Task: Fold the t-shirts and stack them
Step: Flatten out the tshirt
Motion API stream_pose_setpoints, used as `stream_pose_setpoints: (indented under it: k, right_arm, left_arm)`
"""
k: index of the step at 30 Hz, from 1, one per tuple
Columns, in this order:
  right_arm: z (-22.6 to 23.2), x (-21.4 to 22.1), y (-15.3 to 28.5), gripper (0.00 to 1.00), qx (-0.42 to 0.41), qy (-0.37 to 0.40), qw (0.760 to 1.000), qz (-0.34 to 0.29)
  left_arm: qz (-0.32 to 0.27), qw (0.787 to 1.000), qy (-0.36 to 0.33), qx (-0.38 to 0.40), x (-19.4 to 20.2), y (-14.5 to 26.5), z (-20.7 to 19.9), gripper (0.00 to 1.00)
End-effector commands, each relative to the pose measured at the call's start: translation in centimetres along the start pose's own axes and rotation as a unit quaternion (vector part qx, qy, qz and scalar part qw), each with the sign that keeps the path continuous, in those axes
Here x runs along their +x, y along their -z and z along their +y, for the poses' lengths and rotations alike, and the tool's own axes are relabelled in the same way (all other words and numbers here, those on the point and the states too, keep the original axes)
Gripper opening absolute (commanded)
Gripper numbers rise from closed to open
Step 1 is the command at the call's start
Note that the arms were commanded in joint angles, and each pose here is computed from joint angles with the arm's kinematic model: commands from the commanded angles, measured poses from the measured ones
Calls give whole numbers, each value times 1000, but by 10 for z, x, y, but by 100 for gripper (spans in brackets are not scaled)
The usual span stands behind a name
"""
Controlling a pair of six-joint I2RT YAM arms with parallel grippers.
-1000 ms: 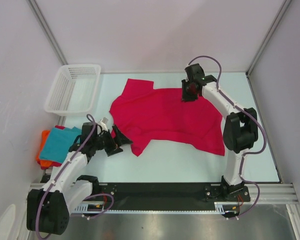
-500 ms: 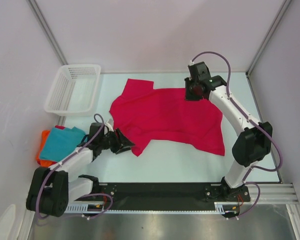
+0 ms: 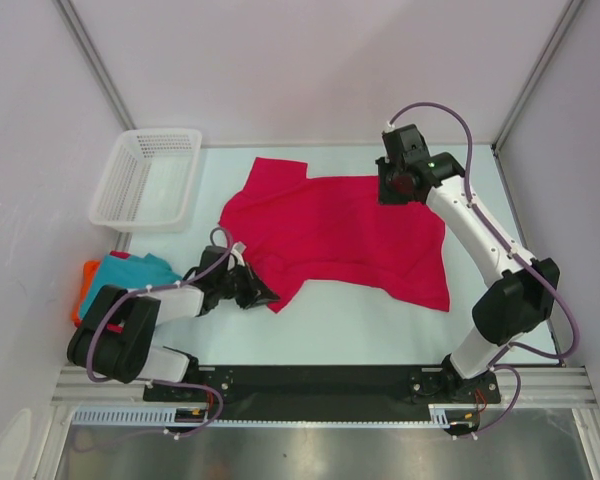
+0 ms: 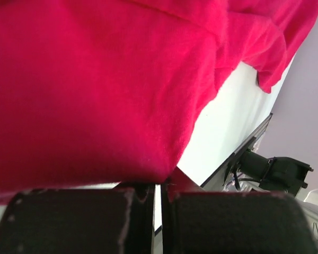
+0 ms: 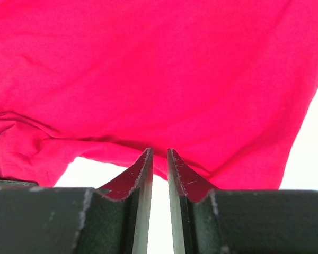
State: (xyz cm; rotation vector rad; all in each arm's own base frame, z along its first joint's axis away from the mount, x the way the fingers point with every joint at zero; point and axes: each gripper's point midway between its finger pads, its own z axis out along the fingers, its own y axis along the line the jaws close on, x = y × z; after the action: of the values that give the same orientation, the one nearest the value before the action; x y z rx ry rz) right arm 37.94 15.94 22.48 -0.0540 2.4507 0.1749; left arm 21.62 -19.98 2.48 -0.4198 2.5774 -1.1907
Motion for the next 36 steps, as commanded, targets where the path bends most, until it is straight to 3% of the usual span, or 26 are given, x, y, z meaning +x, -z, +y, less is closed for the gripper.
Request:
stream_pose_setpoints:
  k: [1, 6, 12, 21, 29, 36]
  right_arm:
    - [-4, -1, 11, 21, 7, 9, 1000, -12]
    - [1, 8, 5, 20, -9, 6, 1000, -6]
    - [7, 12, 4, 19, -26, 5, 1000, -7]
    - [4, 19, 2, 18, -27, 14, 1000, -1]
    - [7, 20, -2, 18, -32, 17, 999, 8]
    - [3, 22, -5, 17, -20, 23, 999, 15]
  left_arm:
    - [-43, 997, -43, 42, -23, 7, -41, 0]
    - [-87, 991, -97, 42, -46, 41, -91, 0]
    - [-100, 987, -114, 51, -42, 81, -127, 0]
    - [-69, 994, -83, 19, -19, 68, -91, 0]
    - [-48, 995, -88, 31, -10, 67, -95, 1]
    - [27, 993, -85, 75, 30, 66, -102, 0]
